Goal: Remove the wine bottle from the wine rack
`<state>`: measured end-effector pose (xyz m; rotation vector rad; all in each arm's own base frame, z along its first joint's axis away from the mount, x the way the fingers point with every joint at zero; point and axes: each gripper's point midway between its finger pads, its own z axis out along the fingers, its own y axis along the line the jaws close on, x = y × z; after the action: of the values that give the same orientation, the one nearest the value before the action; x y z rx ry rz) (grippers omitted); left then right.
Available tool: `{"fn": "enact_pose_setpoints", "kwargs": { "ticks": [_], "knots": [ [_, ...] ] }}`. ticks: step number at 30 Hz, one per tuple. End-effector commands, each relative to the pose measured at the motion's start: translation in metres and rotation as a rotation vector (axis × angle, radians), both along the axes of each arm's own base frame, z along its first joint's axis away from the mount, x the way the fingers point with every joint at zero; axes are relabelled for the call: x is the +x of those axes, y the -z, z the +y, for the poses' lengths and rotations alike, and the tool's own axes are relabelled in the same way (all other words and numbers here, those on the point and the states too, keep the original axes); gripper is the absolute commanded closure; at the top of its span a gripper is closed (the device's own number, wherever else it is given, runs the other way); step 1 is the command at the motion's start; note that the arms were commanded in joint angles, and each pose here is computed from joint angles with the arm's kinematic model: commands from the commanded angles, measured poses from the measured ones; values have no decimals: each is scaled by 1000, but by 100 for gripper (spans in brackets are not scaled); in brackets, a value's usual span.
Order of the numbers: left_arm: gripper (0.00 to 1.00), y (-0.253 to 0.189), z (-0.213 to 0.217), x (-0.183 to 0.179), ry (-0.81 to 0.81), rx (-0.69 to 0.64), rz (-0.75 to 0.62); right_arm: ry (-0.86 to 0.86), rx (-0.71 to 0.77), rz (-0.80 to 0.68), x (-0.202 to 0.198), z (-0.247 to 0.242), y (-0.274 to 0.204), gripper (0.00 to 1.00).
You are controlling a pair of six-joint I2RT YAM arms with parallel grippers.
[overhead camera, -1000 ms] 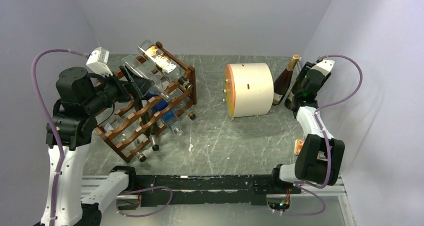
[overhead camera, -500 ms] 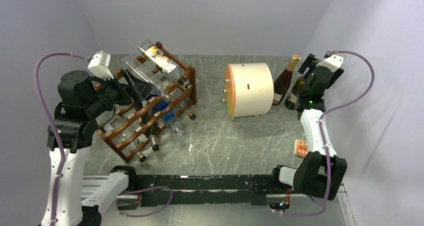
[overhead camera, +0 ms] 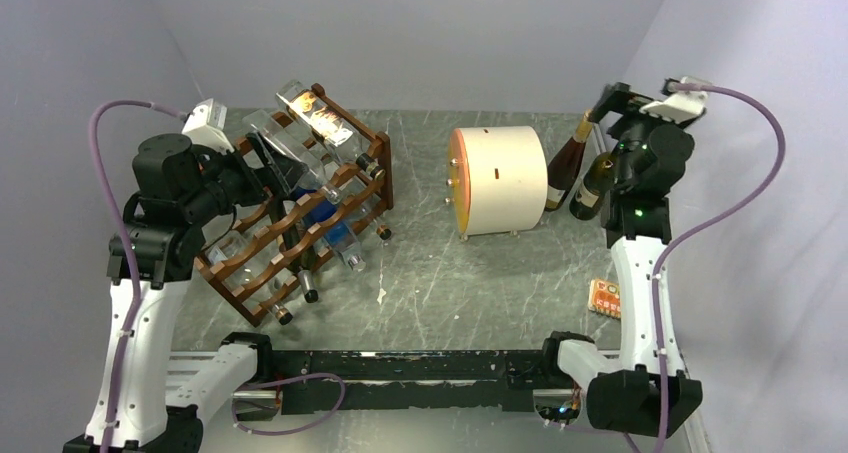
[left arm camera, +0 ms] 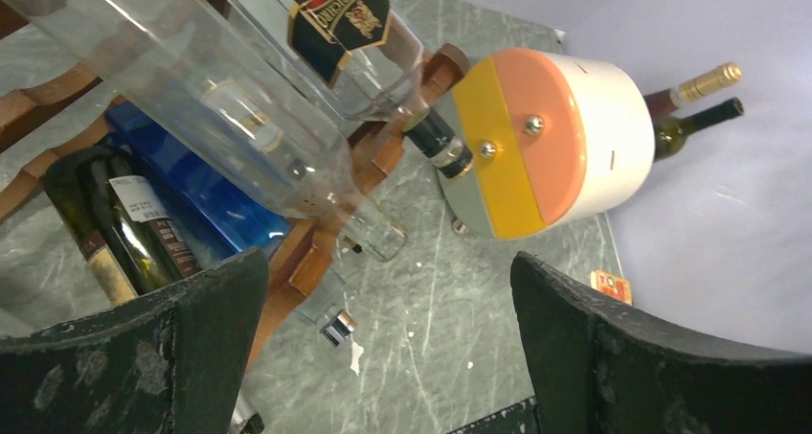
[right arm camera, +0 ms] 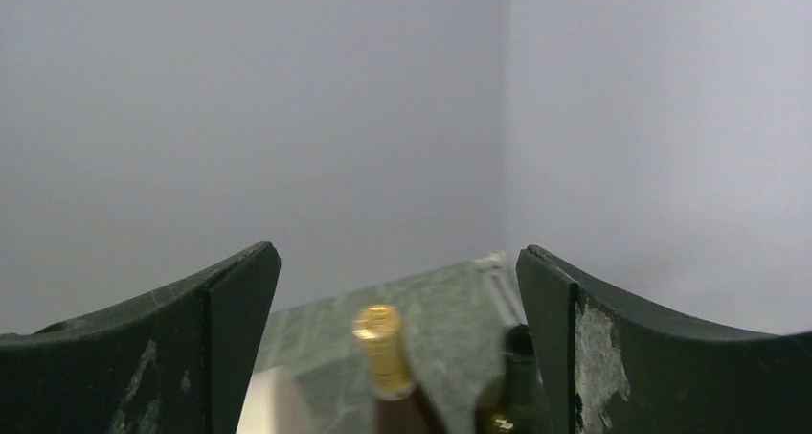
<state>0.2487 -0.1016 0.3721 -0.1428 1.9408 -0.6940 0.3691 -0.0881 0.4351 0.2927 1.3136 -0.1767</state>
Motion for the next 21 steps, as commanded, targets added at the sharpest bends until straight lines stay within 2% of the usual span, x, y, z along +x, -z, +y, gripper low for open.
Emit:
{"fn": "enact_pose_setpoints", "kwargs": {
  "ticks": [1, 8, 14, 21],
  "knots": [
    [0, 9, 10, 18, -78, 11, -20, -236, -58, 49, 8, 71, -5, 0],
    [2, 23, 12, 56, -180, -73, 47, -555, -108, 59, -4, 173, -16, 0],
    [3, 32, 29, 79, -325, -101, 63, -625, 51, -15, -25, 184, -19, 0],
    [5, 51, 31, 103, -338, -190, 102, -679, -4, 51, -38, 192, -14, 0]
  ]
}}
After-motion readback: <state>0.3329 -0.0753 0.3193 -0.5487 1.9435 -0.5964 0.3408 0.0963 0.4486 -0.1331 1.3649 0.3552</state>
